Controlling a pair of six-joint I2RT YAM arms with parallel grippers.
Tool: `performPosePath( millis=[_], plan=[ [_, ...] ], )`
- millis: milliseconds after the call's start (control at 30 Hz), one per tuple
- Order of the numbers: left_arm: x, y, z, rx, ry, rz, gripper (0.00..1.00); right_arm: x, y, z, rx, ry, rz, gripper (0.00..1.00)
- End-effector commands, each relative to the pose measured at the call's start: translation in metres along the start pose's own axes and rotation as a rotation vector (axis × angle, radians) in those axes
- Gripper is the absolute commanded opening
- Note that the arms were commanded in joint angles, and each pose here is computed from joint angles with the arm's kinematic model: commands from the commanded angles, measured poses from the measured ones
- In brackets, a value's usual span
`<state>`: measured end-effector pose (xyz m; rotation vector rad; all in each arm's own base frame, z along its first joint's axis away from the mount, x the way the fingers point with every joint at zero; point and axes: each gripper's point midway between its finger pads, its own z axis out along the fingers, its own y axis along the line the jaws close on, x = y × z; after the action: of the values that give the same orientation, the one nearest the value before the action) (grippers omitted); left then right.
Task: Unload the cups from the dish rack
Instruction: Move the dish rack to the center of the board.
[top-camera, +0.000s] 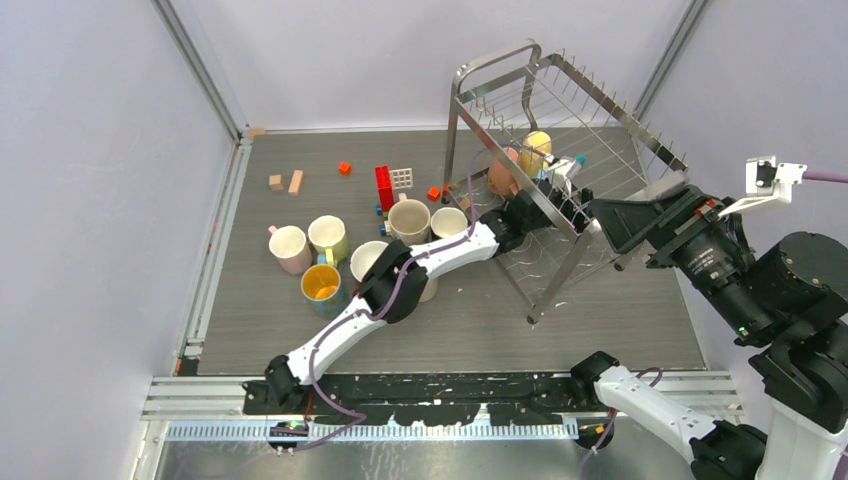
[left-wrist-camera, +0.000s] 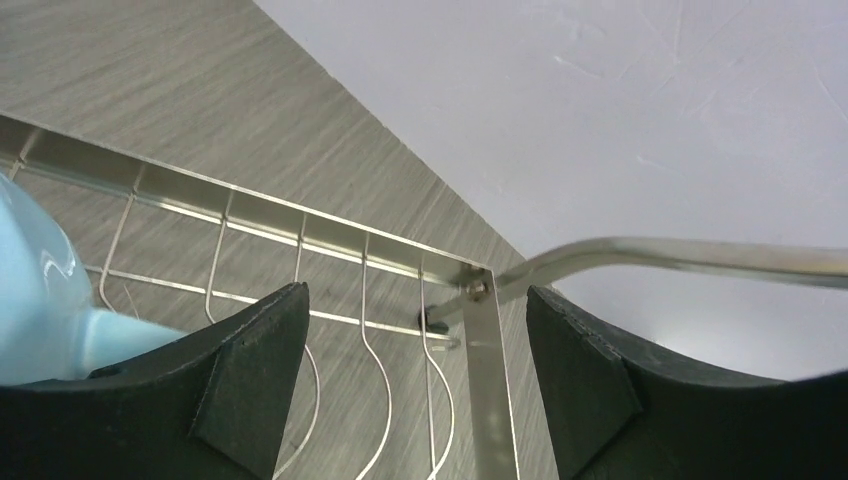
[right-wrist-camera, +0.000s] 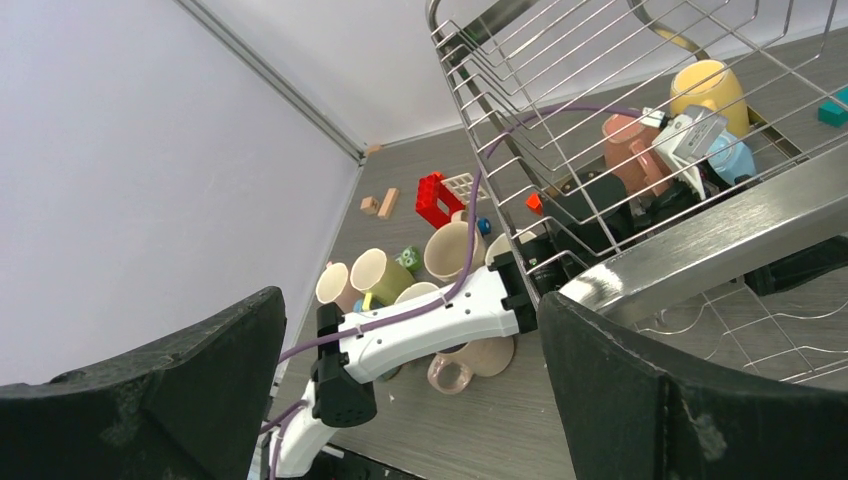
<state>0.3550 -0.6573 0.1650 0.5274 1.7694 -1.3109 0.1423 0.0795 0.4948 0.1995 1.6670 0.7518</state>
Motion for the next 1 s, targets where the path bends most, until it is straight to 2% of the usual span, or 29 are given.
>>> performPosePath(
  millis=[0, 233, 433, 667, 967],
  plan=[
    [-0.044, -0.012, 0.006, 0.022, -0.146, 0.026, 0.81, 0.000, 0.006, 0.013, -0.023, 0.003, -0.016, 1.00],
    [-0.042, 0.005, 0.014, -0.053, -0.208, 0.038, 0.81, 0.005, 0.006, 0.020, -0.024, 0.019, -0.022, 1.00],
    [-0.049, 0.023, 0.007, -0.236, -0.238, 0.044, 0.81, 0.004, 0.006, 0.021, -0.023, 0.020, -0.026, 1.00],
    [-0.043, 0.044, -0.012, -0.422, -0.181, 0.062, 0.80, 0.005, 0.008, 0.022, -0.033, 0.021, -0.021, 1.00],
    [-0.045, 0.051, -0.038, -0.527, -0.142, 0.123, 0.80, 0.007, 0.010, 0.023, -0.047, 0.025, -0.009, 1.00]
  ],
)
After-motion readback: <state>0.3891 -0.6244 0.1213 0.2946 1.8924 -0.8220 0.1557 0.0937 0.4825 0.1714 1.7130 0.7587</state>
